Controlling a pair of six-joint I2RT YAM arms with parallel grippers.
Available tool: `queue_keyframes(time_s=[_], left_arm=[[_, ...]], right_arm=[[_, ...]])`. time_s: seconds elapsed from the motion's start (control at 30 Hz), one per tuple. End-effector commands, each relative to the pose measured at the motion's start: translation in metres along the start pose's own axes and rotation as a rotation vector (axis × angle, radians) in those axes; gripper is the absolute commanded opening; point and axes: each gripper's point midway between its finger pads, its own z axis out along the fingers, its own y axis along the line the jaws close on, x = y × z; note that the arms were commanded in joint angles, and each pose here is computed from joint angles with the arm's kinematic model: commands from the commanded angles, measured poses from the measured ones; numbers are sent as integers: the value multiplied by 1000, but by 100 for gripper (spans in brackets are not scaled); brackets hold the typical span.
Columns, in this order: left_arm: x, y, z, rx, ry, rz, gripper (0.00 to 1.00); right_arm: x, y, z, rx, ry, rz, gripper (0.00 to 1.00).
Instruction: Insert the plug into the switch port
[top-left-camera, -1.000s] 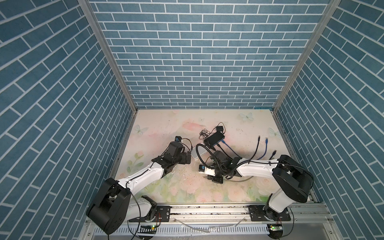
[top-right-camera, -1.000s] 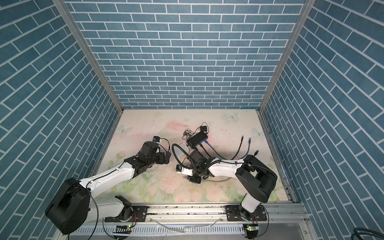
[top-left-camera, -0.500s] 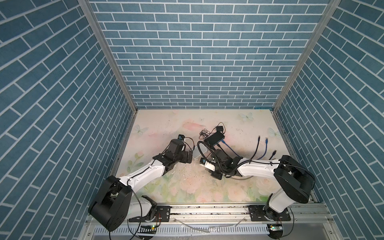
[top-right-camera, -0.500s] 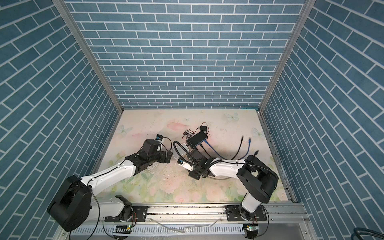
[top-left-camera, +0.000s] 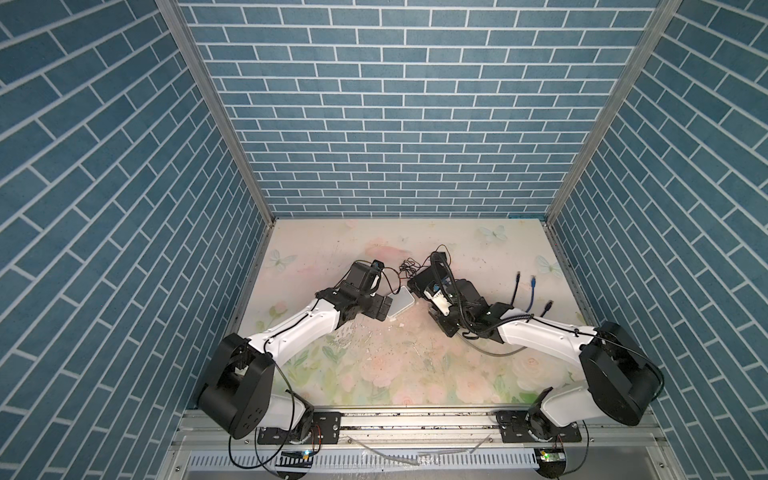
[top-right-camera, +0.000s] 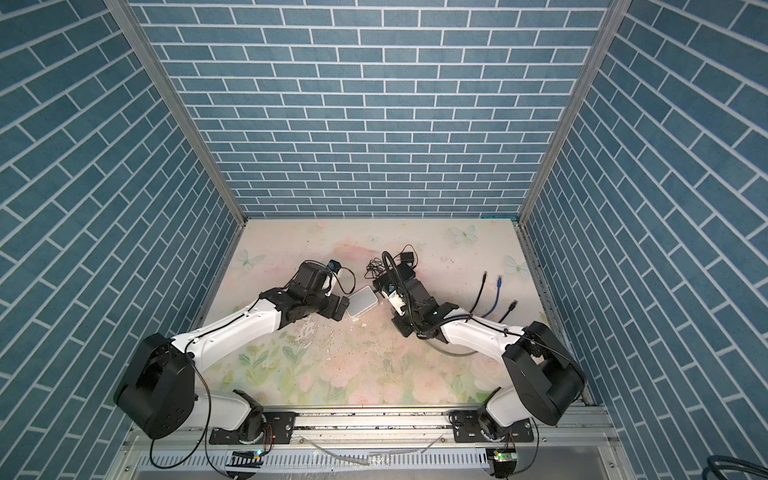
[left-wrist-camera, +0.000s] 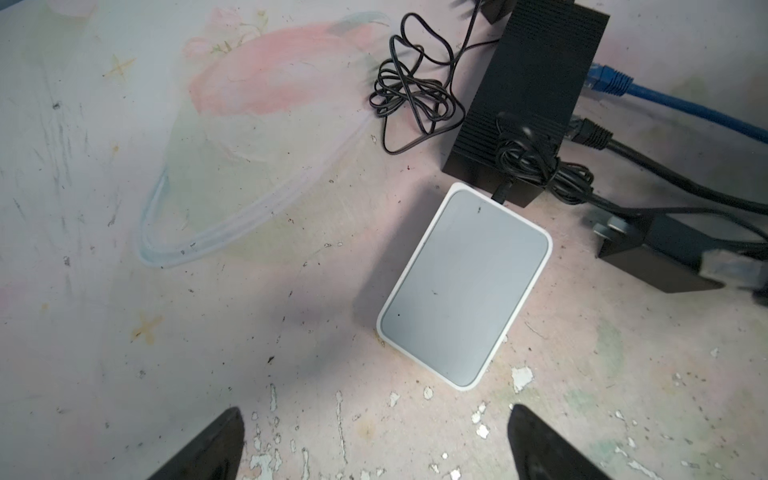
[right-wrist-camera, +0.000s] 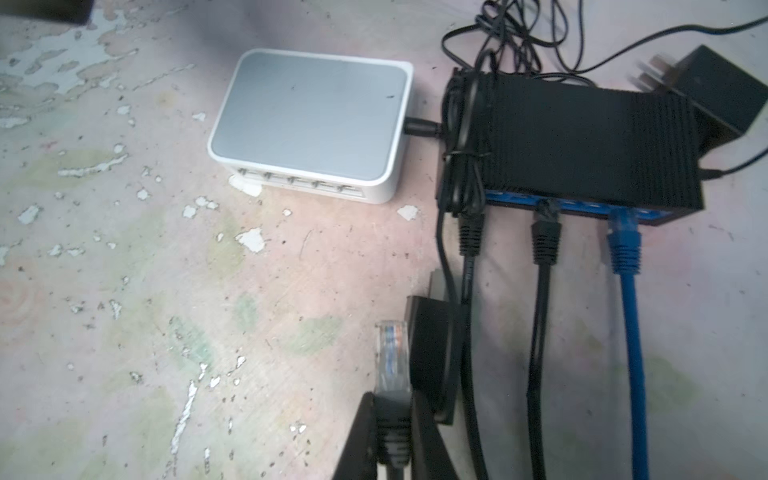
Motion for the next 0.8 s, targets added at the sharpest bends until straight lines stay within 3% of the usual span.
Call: queue_keyframes(time_s=[0.0, 0.3, 0.77], left_arm=[[4, -9, 2, 39, 48, 73, 100], [2, -40, 22, 89, 92, 250, 99], [17, -49, 66, 117, 254, 317, 100]], right_arm=[[10, -3, -4, -3, 21, 78, 0], [10, -3, -6, -25, -1, 103, 0], [4, 4, -13, -66, -33, 95, 0]])
